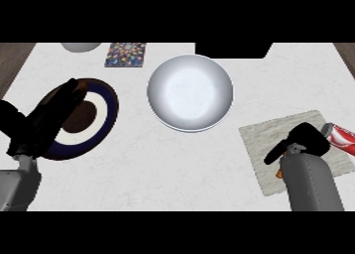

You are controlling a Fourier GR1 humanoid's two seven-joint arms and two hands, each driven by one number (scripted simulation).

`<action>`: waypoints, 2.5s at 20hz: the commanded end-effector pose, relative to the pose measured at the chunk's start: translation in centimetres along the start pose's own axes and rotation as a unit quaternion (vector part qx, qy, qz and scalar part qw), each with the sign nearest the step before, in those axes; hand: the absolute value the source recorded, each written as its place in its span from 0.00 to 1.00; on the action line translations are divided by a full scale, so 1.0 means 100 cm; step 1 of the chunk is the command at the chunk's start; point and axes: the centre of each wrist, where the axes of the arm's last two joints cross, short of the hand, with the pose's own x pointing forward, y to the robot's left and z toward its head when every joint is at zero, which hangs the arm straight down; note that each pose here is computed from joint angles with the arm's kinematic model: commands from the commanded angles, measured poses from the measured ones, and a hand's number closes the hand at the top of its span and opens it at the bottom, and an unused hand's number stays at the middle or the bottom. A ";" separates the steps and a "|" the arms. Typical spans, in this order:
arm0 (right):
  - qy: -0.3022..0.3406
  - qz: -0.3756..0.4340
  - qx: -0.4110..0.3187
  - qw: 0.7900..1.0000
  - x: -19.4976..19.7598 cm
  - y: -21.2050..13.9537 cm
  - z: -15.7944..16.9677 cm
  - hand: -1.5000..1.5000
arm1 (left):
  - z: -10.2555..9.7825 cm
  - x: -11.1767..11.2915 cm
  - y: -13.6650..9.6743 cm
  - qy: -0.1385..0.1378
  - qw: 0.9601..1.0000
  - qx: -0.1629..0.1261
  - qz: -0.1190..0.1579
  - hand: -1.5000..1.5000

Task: Pick the croissant from the placemat and place it in the bowl

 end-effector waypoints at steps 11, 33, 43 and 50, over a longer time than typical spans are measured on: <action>-0.023 0.012 -0.060 0.998 -0.007 0.009 -0.009 1.00 | -0.015 -0.007 -0.011 0.002 1.000 0.005 -0.005 0.50; -0.638 0.119 -0.028 0.761 -0.063 -0.128 -0.040 1.00 | -0.001 -0.008 -0.007 0.003 1.000 0.007 0.000 0.50; -0.674 0.110 -0.089 0.725 -0.110 -0.227 0.030 1.00 | 0.011 0.006 0.006 0.005 1.000 0.016 -0.006 0.50; -0.693 0.073 -0.107 0.710 -0.095 -0.255 0.076 1.00 | 0.002 -0.006 0.016 -0.002 1.000 0.005 -0.003 0.50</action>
